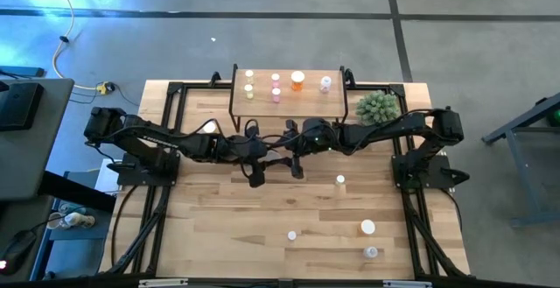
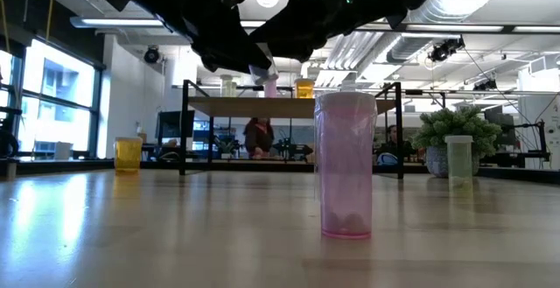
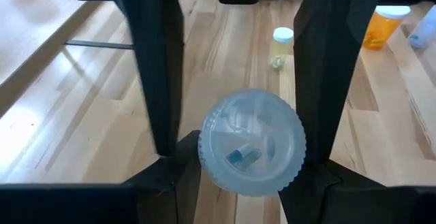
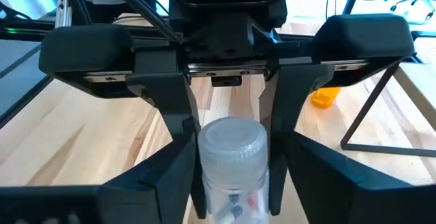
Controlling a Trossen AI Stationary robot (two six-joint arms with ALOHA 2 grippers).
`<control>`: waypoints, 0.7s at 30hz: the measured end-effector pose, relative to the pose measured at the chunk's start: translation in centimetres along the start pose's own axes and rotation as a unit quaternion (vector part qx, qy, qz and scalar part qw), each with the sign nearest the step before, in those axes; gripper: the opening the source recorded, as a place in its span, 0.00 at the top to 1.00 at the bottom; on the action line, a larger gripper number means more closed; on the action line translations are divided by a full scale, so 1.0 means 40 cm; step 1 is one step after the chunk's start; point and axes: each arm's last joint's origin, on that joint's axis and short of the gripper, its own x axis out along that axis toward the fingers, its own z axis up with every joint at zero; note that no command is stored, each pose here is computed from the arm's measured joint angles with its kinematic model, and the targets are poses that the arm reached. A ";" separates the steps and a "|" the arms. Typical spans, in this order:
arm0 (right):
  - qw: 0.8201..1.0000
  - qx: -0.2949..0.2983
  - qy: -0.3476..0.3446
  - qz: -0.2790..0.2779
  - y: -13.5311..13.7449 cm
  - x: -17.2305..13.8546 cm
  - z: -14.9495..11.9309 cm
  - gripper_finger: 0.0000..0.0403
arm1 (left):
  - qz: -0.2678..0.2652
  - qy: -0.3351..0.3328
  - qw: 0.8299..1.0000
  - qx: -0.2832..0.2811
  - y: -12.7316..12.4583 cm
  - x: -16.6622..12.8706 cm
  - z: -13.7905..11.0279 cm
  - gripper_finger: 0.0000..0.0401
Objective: Pick and place medicine bottles onto shelf by color
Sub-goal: Put the left transparent pill bottle aligned with the other transparent pill bottle on the shelf
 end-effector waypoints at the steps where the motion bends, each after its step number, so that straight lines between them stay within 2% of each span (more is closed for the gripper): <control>1: 1.000 0.000 0.000 0.001 0.000 0.000 0.000 0.50 | 0.000 0.000 1.000 0.000 0.000 0.000 0.000 0.63; 10: 1.000 0.005 0.000 0.008 0.001 -0.001 0.000 0.64 | 0.011 -0.007 1.000 0.005 0.001 0.000 0.002 0.63; 16: 1.000 0.004 0.000 0.008 0.001 -0.001 0.000 0.67 | 0.011 -0.008 1.000 0.005 0.001 0.000 0.003 0.63; 21: 1.000 0.001 0.002 0.008 0.001 -0.001 0.000 0.66 | 0.011 -0.009 1.000 0.005 0.001 0.001 0.003 0.63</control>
